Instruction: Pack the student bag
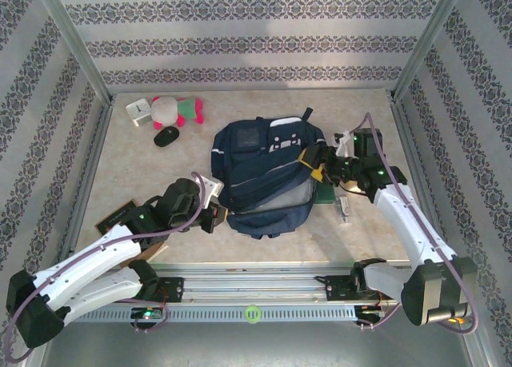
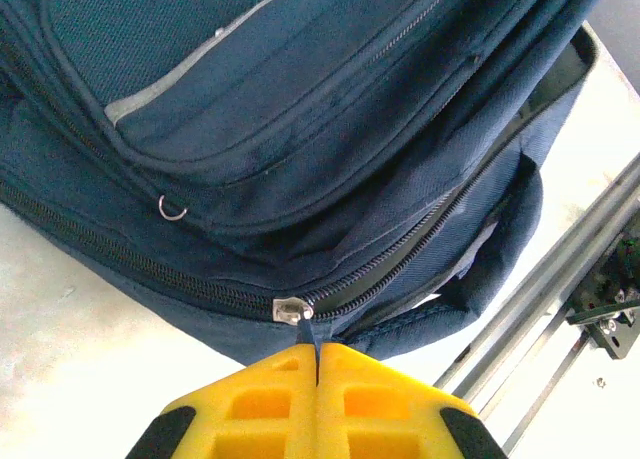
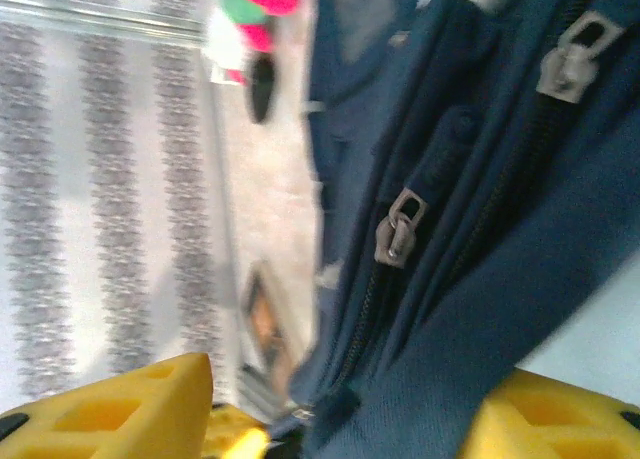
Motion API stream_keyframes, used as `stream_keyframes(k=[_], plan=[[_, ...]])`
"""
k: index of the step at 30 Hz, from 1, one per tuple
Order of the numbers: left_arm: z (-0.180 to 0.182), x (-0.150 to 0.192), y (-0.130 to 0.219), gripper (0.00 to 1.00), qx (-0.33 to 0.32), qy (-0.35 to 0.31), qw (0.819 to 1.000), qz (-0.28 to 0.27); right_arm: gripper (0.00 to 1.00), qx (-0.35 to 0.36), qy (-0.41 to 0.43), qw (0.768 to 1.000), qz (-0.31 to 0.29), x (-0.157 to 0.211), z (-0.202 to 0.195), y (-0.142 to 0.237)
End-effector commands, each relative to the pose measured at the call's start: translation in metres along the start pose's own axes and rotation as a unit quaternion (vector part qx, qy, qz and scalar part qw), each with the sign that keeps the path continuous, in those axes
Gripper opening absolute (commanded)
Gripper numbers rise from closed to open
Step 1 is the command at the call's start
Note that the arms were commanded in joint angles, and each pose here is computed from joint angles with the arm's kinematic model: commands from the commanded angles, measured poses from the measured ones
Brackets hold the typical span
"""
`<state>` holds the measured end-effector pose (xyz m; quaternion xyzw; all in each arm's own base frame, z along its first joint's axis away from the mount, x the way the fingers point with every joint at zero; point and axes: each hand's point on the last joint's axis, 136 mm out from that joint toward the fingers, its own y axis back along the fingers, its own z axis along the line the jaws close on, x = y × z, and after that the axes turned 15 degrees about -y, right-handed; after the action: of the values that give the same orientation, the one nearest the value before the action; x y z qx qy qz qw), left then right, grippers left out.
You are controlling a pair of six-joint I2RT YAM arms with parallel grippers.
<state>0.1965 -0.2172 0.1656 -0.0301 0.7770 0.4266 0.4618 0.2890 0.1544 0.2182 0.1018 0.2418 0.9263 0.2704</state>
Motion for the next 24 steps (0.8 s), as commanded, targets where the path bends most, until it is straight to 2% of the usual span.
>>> stream_keyframes(k=[1, 4, 7, 9, 11, 12, 13, 14, 16, 20, 22, 24], plan=[[-0.011, -0.037, 0.004, 0.00, 0.031, -0.036, 0.997, -0.058, 0.60, 0.084, 0.125, 0.989, -0.012, 0.014, -0.016, 0.032], [-0.008, -0.032, -0.003, 0.00, 0.029, -0.031, 0.998, -0.044, 0.59, 0.147, 0.170, 0.974, -0.030, 0.017, -0.032, 0.049], [-0.004, -0.019, -0.013, 0.00, 0.026, -0.016, 0.999, -0.033, 0.59, 0.185, 0.241, 0.953, -0.009, 0.030, -0.038, 0.054], [0.000, -0.008, -0.020, 0.00, 0.021, -0.002, 1.000, -0.020, 0.59, 0.180, 0.317, 0.931, 0.015, 0.046, -0.032, 0.045], [0.009, 0.006, -0.024, 0.00, 0.001, 0.016, 1.000, 0.005, 0.63, 0.150, 0.422, 0.893, 0.049, 0.069, -0.022, 0.026], [0.014, 0.012, -0.025, 0.08, -0.008, 0.024, 1.000, 0.017, 0.64, 0.140, 0.458, 0.876, 0.057, 0.077, -0.020, 0.017], [0.017, 0.019, -0.025, 0.26, -0.016, 0.031, 0.999, 0.028, 0.65, 0.132, 0.496, 0.855, 0.067, 0.085, -0.020, 0.006], [0.019, 0.023, -0.024, 0.39, -0.021, 0.036, 0.998, 0.038, 0.65, 0.121, 0.526, 0.838, 0.083, 0.094, -0.019, -0.004], [0.022, 0.033, -0.025, 0.48, -0.027, 0.048, 0.997, 0.051, 0.65, 0.106, 0.572, 0.805, 0.121, 0.109, -0.024, -0.021], [0.022, 0.053, -0.036, 0.54, -0.020, 0.083, 0.993, 0.076, 0.65, 0.098, 0.658, 0.721, 0.194, 0.132, -0.045, -0.049], [0.018, 0.062, -0.043, 0.56, -0.004, 0.091, 0.992, 0.082, 0.65, 0.091, 0.678, 0.698, 0.213, 0.138, -0.050, -0.058], [0.016, 0.068, -0.050, 0.57, 0.007, 0.098, 0.992, 0.081, 0.65, 0.082, 0.685, 0.690, 0.219, 0.139, -0.051, -0.066]])
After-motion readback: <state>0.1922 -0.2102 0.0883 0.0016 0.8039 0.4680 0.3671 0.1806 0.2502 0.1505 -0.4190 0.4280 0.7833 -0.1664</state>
